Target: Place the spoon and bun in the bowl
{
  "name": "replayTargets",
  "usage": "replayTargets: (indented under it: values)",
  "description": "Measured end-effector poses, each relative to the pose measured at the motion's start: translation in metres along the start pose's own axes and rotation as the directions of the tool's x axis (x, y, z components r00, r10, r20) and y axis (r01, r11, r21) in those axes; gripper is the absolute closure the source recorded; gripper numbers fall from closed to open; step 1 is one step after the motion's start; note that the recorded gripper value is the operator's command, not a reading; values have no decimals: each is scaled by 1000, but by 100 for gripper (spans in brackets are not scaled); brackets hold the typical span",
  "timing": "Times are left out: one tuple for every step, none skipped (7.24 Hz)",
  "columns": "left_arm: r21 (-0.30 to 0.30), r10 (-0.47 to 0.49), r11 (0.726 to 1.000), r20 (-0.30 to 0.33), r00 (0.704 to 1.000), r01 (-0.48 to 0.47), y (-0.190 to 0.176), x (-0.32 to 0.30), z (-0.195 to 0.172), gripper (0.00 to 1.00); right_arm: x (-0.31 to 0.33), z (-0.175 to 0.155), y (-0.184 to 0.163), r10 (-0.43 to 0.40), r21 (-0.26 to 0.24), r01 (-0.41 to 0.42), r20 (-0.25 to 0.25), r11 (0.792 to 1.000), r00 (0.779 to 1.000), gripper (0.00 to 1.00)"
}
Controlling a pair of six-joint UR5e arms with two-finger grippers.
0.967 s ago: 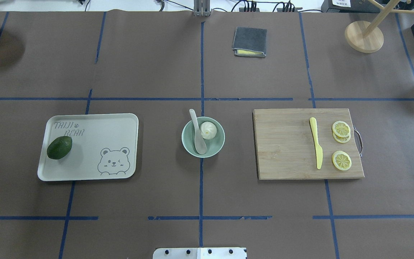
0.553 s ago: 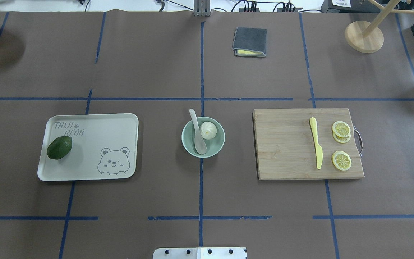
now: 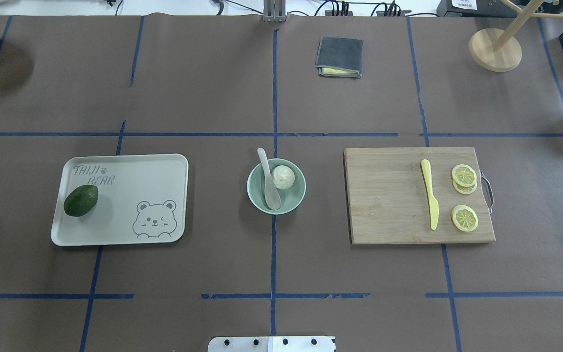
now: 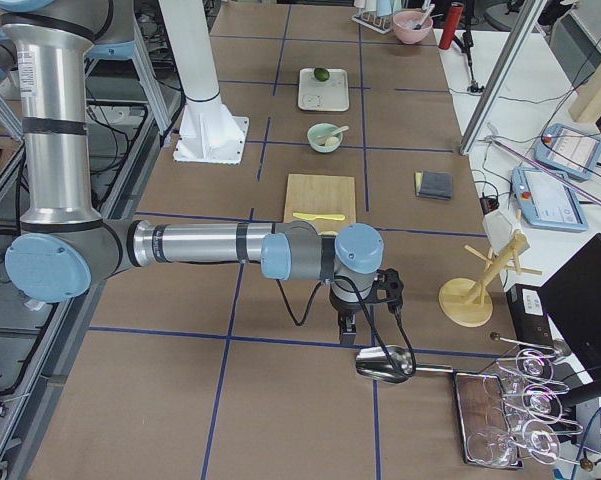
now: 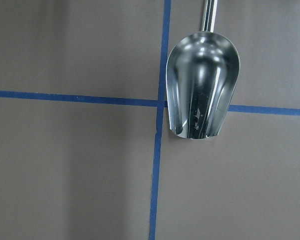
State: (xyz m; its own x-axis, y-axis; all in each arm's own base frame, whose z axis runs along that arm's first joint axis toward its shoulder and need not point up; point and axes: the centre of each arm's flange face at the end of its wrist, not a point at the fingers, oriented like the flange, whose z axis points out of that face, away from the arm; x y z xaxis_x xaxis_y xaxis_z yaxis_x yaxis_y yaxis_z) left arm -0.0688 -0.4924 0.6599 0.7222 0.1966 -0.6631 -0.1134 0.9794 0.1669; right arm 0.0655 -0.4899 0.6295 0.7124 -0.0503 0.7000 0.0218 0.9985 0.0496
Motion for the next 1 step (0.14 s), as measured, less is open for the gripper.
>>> replayTargets:
  values:
    - [1, 0, 1000, 0, 1000, 0, -1, 0, -1, 0, 0, 0, 0, 0, 1, 0, 0, 1000, 1000, 0]
